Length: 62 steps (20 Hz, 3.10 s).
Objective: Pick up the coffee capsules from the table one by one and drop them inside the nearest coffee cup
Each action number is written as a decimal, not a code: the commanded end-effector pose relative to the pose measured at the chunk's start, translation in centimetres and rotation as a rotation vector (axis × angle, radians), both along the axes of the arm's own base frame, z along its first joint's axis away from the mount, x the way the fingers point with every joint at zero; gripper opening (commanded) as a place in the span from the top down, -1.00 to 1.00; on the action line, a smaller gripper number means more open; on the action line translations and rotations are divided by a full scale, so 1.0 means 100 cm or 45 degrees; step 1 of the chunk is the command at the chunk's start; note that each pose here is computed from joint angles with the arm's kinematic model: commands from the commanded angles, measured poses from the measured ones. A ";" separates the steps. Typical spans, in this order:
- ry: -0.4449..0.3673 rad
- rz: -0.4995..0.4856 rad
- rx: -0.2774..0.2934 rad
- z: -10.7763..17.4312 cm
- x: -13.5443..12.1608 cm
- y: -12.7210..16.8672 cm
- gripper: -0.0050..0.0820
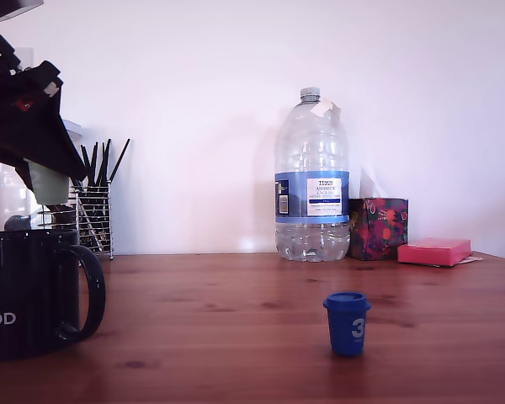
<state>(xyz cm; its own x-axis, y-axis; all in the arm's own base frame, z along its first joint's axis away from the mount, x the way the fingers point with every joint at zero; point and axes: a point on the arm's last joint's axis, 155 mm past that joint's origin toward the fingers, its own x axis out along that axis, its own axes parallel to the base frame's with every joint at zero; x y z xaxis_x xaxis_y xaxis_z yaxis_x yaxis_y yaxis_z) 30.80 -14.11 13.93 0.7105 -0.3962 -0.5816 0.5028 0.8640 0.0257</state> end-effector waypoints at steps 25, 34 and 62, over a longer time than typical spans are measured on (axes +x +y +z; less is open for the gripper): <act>0.129 0.092 -0.024 -0.024 0.002 0.020 -0.28; 0.058 0.057 -0.062 -0.007 0.008 0.011 0.20; -0.148 -0.193 -0.415 -0.003 -0.054 -0.212 0.93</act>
